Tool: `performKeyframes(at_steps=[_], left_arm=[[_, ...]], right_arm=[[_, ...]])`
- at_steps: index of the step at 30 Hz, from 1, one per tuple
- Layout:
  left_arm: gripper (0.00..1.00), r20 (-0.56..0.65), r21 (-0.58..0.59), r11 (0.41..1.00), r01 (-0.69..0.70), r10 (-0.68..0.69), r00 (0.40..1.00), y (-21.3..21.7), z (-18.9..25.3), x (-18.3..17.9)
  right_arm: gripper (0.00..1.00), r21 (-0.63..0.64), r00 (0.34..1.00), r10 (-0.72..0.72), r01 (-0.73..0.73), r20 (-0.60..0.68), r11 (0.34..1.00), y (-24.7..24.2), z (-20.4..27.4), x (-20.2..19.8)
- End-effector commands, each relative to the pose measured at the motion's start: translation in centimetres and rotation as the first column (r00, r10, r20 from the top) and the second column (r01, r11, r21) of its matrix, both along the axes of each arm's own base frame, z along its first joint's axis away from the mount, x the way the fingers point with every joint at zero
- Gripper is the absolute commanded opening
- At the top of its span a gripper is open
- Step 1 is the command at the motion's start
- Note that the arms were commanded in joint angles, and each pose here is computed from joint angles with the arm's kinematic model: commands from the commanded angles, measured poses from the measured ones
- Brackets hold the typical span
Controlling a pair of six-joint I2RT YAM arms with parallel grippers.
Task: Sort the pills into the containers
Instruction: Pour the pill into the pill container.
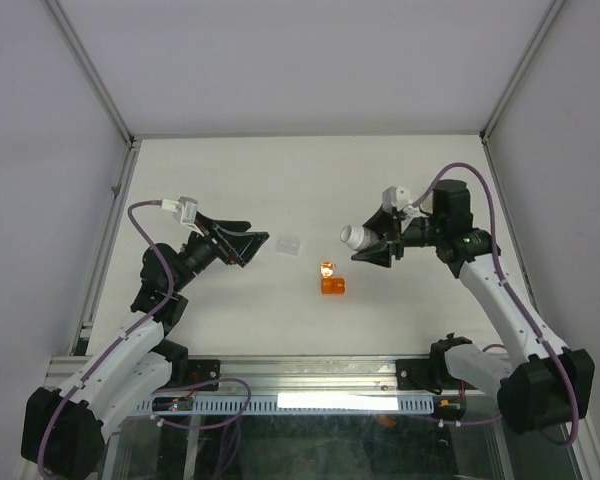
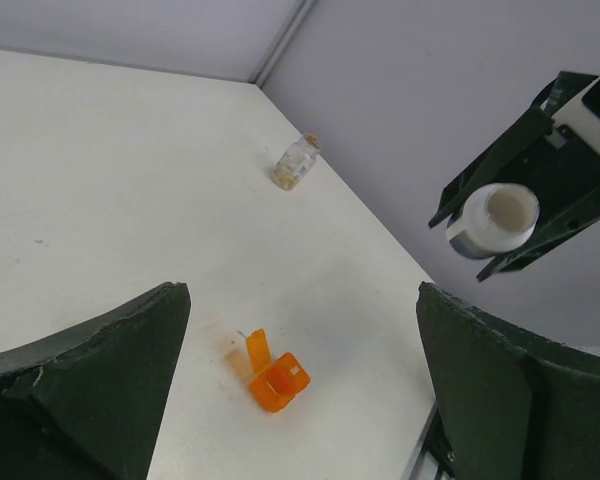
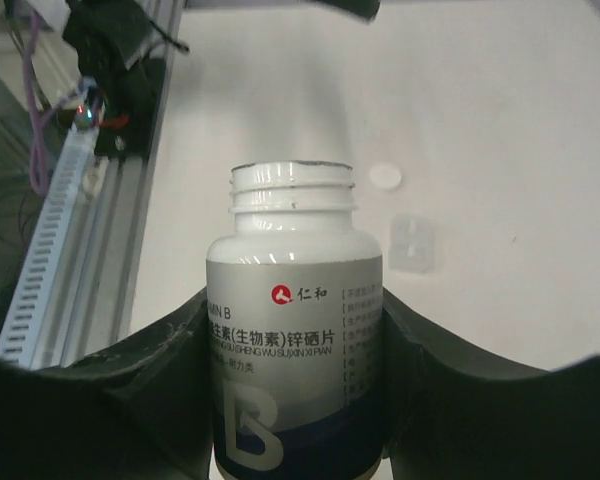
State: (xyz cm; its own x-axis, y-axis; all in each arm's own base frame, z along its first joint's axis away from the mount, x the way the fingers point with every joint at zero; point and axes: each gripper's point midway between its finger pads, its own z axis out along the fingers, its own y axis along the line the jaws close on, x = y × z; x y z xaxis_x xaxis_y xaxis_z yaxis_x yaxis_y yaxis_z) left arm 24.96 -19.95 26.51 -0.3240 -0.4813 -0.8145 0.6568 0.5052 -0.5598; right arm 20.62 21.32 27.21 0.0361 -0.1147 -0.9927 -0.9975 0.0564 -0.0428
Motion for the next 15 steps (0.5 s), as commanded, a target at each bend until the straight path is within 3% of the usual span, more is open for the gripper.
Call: performKeyframes(at_steps=[1, 7, 15], left_arm=[[0.99, 0.036, 0.013, 0.991, -0.130, 0.129, 0.991, 1.9, -1.2, 1.2], [0.99, 0.030, 0.067, 0.986, -0.151, 0.150, 0.988, 2.2, -2.8, 1.5], [0.99, 0.059, 0.089, 0.980, -0.180, 0.175, 0.983, 2.9, -3.3, 1.0]], right_arm=[[0.00, -0.204, 0.995, 0.098, -0.095, 0.008, 0.974, -0.2, -7.5, -1.3], [0.00, -0.416, 0.994, 0.093, -0.106, -0.051, 0.903, 0.4, -13.4, -0.1], [0.00, -0.559, 0.994, 0.041, -0.093, -0.105, 0.824, 0.5, -17.5, 0.5]])
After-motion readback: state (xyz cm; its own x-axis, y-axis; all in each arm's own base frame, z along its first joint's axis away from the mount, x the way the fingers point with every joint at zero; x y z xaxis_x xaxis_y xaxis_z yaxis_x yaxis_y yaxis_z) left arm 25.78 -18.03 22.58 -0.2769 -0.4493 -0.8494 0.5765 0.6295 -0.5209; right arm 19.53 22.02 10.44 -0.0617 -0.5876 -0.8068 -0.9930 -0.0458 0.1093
